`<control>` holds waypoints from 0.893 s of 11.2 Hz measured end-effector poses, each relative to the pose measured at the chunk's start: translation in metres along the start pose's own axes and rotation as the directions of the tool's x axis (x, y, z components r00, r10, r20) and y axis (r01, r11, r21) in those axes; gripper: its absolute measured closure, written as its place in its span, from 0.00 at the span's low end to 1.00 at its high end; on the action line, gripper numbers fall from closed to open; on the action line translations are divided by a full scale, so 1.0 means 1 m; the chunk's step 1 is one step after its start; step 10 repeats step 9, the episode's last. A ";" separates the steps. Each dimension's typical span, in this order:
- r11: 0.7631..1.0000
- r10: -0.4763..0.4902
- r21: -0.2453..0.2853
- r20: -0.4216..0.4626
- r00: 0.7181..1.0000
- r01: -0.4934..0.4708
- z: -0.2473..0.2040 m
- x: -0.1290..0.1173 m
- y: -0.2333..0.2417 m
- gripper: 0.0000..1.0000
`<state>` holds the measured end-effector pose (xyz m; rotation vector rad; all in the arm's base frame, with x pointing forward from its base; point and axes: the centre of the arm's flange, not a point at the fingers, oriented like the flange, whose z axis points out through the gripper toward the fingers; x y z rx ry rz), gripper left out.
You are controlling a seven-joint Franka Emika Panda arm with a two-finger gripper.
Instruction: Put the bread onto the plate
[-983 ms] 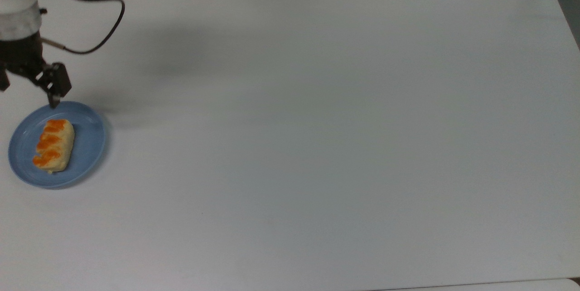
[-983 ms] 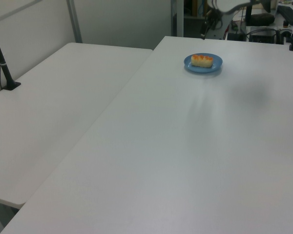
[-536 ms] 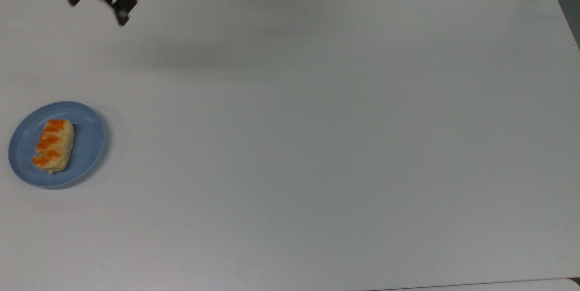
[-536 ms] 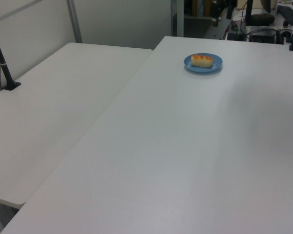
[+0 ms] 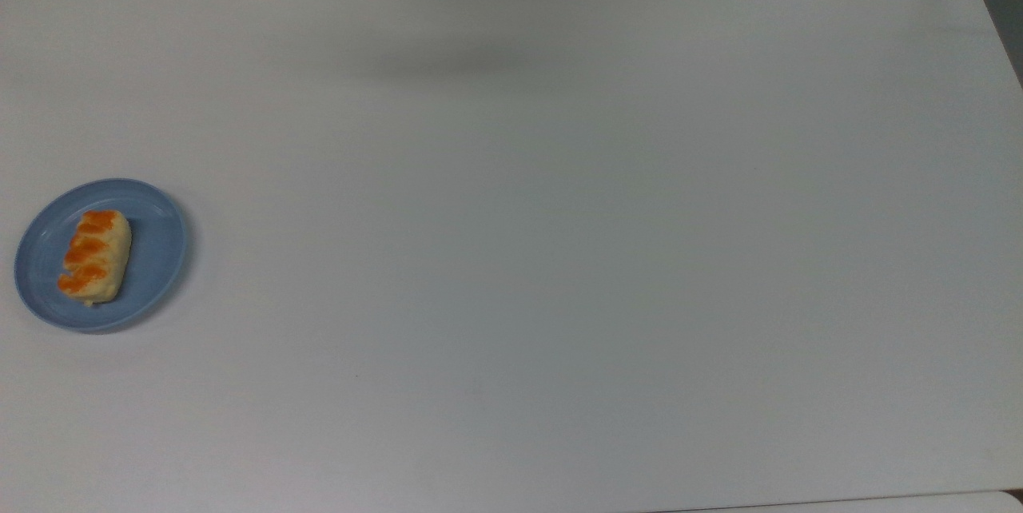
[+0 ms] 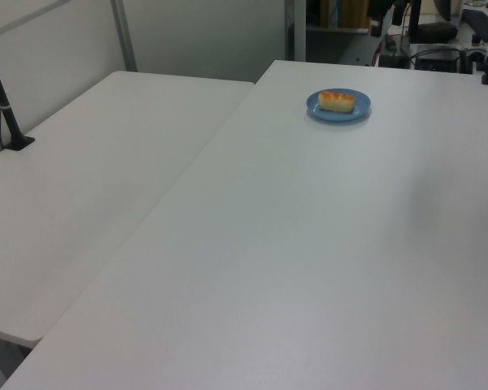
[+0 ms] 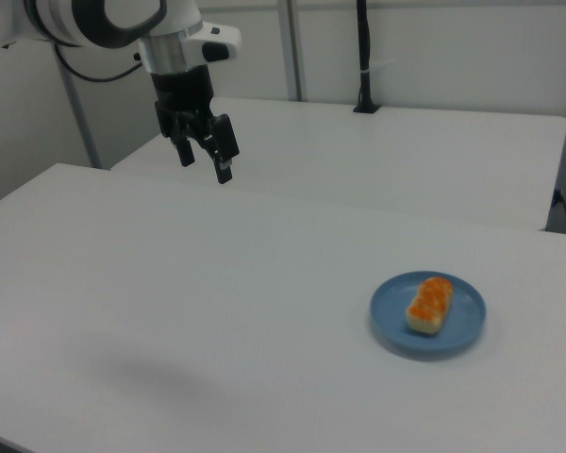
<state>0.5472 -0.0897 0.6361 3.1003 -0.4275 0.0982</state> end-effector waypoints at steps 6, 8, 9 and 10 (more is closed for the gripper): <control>0.987 -0.158 0.001 0.018 0.987 0.158 0.018 0.004 -0.029 0.00; 0.986 -0.168 0.001 0.017 0.986 0.168 0.018 0.003 -0.032 0.00; 0.985 -0.172 0.002 0.017 0.985 0.172 0.018 0.003 -0.034 0.00; 0.985 -0.172 0.002 0.017 0.985 0.172 0.018 0.003 -0.034 0.00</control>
